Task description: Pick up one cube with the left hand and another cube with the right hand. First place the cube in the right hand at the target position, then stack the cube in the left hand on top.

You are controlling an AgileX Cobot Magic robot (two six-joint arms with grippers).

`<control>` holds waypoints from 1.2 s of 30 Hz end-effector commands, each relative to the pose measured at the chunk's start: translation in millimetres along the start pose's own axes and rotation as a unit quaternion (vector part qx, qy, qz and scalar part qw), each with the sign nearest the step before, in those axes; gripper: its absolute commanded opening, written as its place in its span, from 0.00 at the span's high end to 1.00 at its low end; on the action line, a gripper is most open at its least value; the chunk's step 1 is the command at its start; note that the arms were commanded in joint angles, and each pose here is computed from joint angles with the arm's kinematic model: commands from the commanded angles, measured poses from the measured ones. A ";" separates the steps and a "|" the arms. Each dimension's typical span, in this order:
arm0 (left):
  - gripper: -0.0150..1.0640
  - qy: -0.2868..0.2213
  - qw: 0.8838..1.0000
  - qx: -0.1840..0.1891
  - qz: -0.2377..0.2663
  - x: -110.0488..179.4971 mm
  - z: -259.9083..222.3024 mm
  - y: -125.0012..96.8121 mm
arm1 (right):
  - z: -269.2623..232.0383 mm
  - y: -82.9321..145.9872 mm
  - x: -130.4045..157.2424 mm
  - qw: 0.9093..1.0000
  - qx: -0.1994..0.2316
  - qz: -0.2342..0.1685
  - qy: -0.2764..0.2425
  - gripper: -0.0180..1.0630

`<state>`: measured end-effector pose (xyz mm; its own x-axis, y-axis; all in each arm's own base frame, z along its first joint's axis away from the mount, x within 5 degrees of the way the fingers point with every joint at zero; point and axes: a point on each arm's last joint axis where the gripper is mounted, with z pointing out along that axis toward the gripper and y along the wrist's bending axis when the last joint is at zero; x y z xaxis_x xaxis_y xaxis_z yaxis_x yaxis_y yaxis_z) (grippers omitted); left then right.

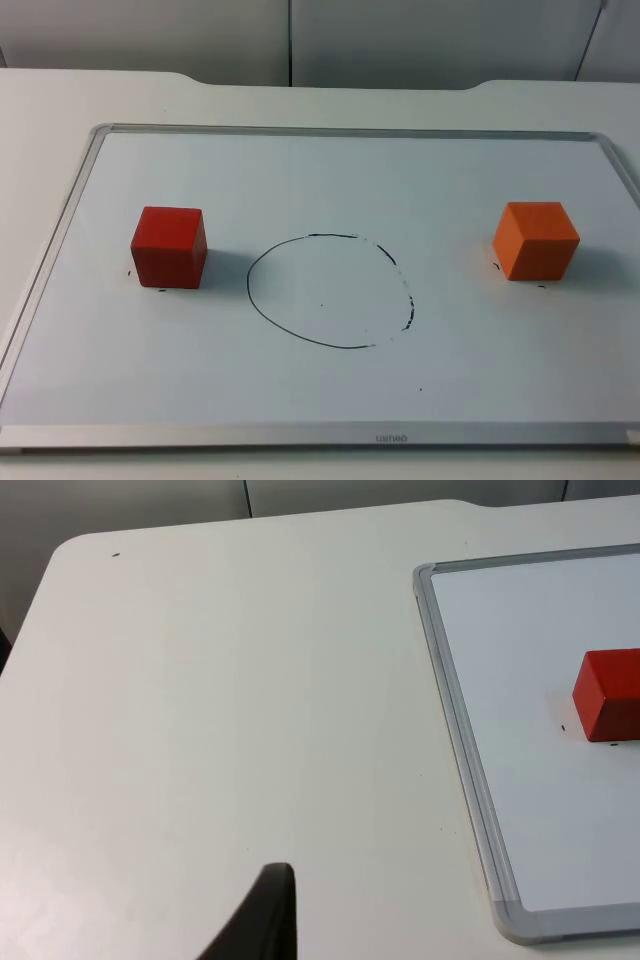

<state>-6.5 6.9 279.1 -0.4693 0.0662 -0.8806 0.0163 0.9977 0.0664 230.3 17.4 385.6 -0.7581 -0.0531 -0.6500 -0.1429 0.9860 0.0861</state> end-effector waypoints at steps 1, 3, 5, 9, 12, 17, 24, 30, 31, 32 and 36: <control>0.01 -0.007 1.000 0.000 -0.001 -0.2 -0.2 -0.3 | 18.2 3.8 -11.5 0.999 -0.015 -0.001 0.029 0.04; 0.01 -0.007 1.000 0.000 -0.001 -0.2 -0.2 -0.3 | 28.4 7.3 -15.8 0.999 -0.020 -0.005 0.044 0.04; 0.01 -0.007 1.000 0.000 -0.001 -0.2 -0.2 -0.3 | 56.7 18.0 -20.6 0.996 -0.020 -0.007 0.081 0.04; 0.01 -0.007 1.000 0.000 -0.001 -0.2 -0.2 -0.3 | 95.9 33.8 -19.3 0.992 0.011 -0.012 0.122 0.04; 0.01 -0.007 1.000 0.000 -0.001 -0.2 -0.2 -0.3 | 133.7 48.5 -13.1 0.987 0.026 -0.015 0.157 0.04; 0.01 -0.007 1.000 0.000 -0.001 -0.2 -0.2 -0.3 | 183.9 63.3 -1.2 0.981 0.033 -0.007 0.190 0.04; 0.01 -0.007 1.000 0.000 -0.001 -0.2 -0.2 -0.3 | 220.1 64.1 11.1 0.975 0.055 -0.004 0.214 0.10; 0.01 -0.007 1.000 0.000 -0.001 -0.2 -0.2 -0.3 | 248.8 64.5 19.7 0.975 0.056 0.007 0.217 0.10; 0.01 -0.007 1.000 0.000 -0.001 -0.2 -0.2 -0.3 | 256.4 64.0 24.4 0.972 0.058 0.007 0.227 0.10; 0.01 -0.007 1.000 0.000 -0.001 -0.2 -0.2 -0.3 | 260.1 63.7 26.8 0.971 0.060 0.007 0.233 0.10; 0.01 -0.007 1.000 0.000 -0.001 -0.2 -0.2 -0.3 | 274.4 63.0 35.0 0.967 0.062 0.006 0.247 0.10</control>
<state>-6.5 6.9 279.1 -0.4693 0.0662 -0.8806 0.0163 0.9977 0.0664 365.8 119.0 162.3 -0.9789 -0.0727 -0.1910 -0.0711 0.9974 -0.0152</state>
